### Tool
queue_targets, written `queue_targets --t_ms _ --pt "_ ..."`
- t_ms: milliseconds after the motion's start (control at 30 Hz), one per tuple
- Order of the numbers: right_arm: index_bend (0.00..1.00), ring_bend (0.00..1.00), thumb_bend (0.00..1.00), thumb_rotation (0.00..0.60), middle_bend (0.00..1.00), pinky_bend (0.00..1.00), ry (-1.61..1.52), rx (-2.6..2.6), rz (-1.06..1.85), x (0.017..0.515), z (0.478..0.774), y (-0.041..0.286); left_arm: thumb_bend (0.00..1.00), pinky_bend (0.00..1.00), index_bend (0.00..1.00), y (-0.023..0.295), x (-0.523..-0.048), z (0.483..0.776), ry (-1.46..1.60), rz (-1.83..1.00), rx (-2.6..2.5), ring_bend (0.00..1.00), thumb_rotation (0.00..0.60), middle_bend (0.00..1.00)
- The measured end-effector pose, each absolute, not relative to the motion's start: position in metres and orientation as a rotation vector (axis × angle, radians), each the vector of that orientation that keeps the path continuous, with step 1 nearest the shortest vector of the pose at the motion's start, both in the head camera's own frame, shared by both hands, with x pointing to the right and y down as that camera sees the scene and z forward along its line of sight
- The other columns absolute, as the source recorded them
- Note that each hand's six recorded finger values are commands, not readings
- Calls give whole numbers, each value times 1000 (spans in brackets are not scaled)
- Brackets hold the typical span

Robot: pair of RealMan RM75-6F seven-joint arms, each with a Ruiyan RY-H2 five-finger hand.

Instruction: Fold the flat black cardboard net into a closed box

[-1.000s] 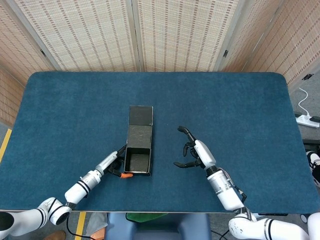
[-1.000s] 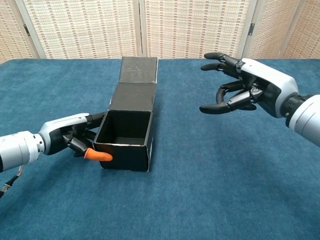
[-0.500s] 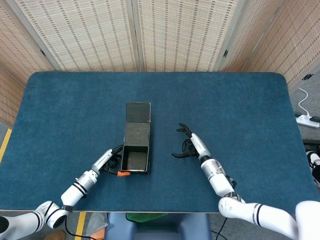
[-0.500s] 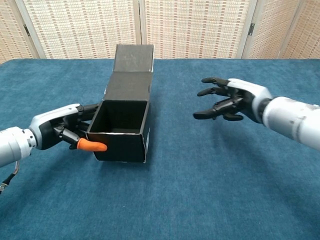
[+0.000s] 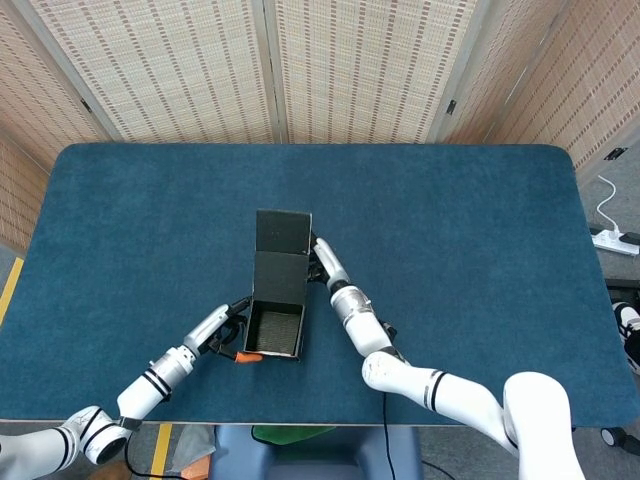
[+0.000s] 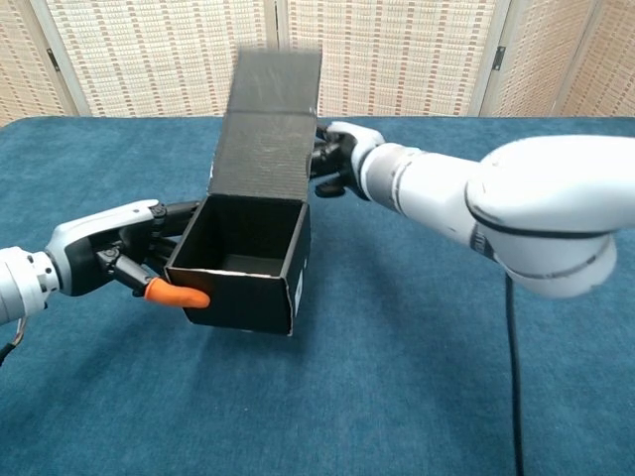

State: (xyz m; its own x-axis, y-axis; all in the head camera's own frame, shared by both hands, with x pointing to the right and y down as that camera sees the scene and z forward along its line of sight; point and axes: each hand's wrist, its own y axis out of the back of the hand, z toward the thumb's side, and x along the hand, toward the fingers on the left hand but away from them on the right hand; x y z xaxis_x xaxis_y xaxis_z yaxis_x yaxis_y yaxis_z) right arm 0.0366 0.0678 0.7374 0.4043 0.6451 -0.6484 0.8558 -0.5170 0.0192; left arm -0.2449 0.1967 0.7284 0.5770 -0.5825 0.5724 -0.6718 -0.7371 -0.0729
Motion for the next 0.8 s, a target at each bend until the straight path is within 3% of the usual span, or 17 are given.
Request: queue_targets --t_ms 367,567,700,800 --pt "34 677 0 600 261 1000 1003 2440 -668 4 673 83 209 889 537 192 -251 753 -1067 1039 2573 660 600 535" --pt "51 692 0 600 266 1000 805 2650 -869 14 672 117 209 895 512 192 -253 759 -1122 1074 2520 679 600 514" --pt "62 700 0 600 267 1000 791 2794 -989 20 675 125 208 899 417 194 -254 762 -1155 1115 2490 713 600 446" --pt "63 700 0 600 266 1000 809 2906 -1077 23 676 129 203 899 273 197 -254 763 -1161 1148 2478 723 600 350"
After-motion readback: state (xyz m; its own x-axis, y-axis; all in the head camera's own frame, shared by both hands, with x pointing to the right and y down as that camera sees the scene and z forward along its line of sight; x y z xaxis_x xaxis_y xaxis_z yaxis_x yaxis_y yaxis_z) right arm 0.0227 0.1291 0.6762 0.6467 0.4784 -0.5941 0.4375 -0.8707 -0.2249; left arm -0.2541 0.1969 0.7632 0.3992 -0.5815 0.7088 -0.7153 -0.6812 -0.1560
